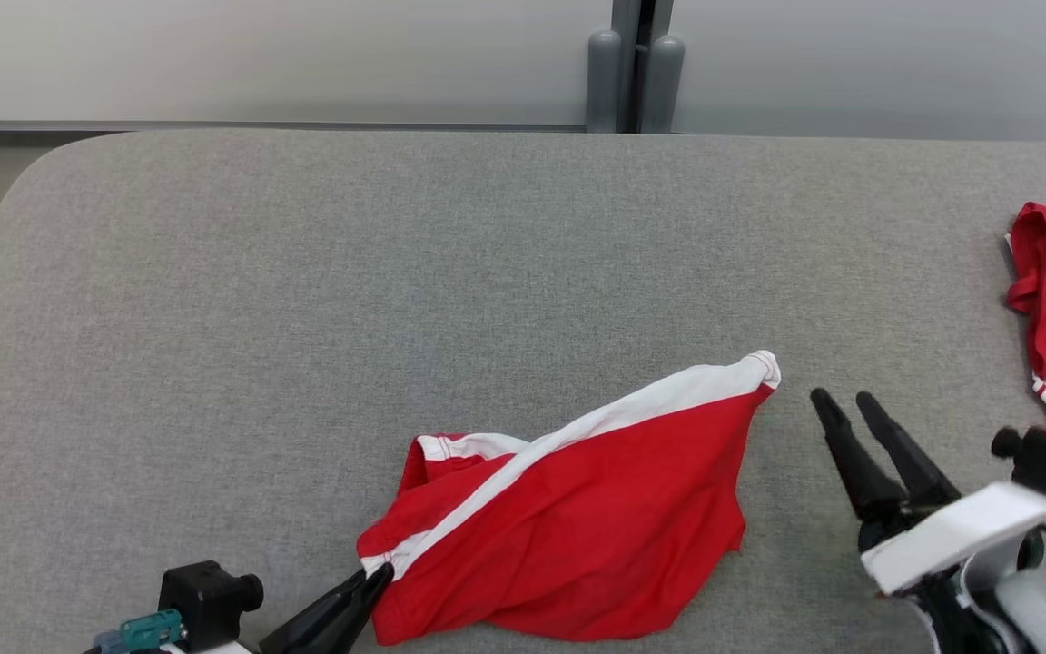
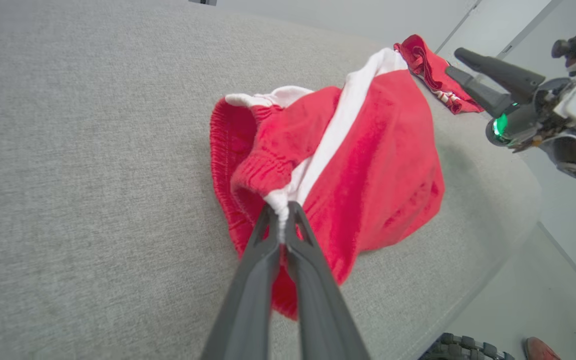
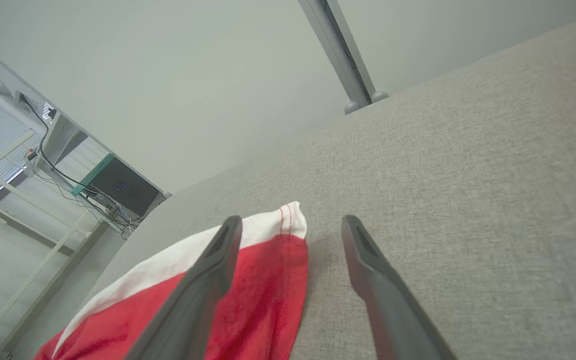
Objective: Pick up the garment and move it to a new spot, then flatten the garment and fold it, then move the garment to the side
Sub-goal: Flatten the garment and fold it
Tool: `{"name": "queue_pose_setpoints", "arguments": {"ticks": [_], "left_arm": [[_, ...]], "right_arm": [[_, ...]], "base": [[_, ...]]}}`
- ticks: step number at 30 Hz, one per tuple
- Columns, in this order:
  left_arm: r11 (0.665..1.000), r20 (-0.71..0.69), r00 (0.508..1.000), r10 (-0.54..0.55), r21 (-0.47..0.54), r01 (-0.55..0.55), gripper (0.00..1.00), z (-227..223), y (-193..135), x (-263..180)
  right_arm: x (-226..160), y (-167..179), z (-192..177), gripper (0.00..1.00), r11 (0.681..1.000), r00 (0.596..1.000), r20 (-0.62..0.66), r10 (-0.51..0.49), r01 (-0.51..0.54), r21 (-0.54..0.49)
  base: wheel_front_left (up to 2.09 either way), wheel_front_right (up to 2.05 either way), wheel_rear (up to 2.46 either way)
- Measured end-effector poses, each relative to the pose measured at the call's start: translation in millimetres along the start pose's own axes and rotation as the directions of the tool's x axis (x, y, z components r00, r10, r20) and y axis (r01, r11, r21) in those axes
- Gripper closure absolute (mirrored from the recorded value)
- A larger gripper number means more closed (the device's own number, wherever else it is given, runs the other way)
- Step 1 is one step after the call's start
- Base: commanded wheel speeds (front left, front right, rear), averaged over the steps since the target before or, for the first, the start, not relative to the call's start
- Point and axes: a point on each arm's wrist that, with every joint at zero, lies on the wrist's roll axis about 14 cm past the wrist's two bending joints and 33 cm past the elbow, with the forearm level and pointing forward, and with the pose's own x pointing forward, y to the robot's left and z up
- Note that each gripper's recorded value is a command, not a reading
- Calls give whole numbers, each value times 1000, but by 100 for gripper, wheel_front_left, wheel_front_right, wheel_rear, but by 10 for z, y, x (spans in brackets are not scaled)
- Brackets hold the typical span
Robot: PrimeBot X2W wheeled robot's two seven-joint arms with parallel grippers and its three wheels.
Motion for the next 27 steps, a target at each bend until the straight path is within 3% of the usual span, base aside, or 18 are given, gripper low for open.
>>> {"name": "queue_pose_setpoints", "arguments": {"ticks": [7,13,22,25,26,27], "left_arm": [[1000,-27,1000,9,-7,-9,100,-72,35,-15],[1000,-36,999,18,-9,-18,100,-83,74,-5],[999,-67,997,35,-16,-36,100,-152,143,-5],[999,-72,996,46,-20,-47,100,-163,179,7],[999,-72,996,48,-21,-50,100,-164,188,9],[998,-72,996,50,-22,-52,100,-170,193,9]], "right_arm": [[182,-57,103,0,991,981,-187,44,-19,136],[301,-10,25,0,957,924,-363,118,-7,291],[584,-134,-118,2,945,838,-529,137,50,324],[635,-58,-233,22,924,802,-568,183,57,378],[649,-23,-252,33,917,794,-573,200,55,396],[662,2,-260,51,911,788,-577,213,52,408]], "base": [[0,0,0],[0,0,0],[0,0,0],[0,0,0],[0,0,0],[0,0,0]]}}
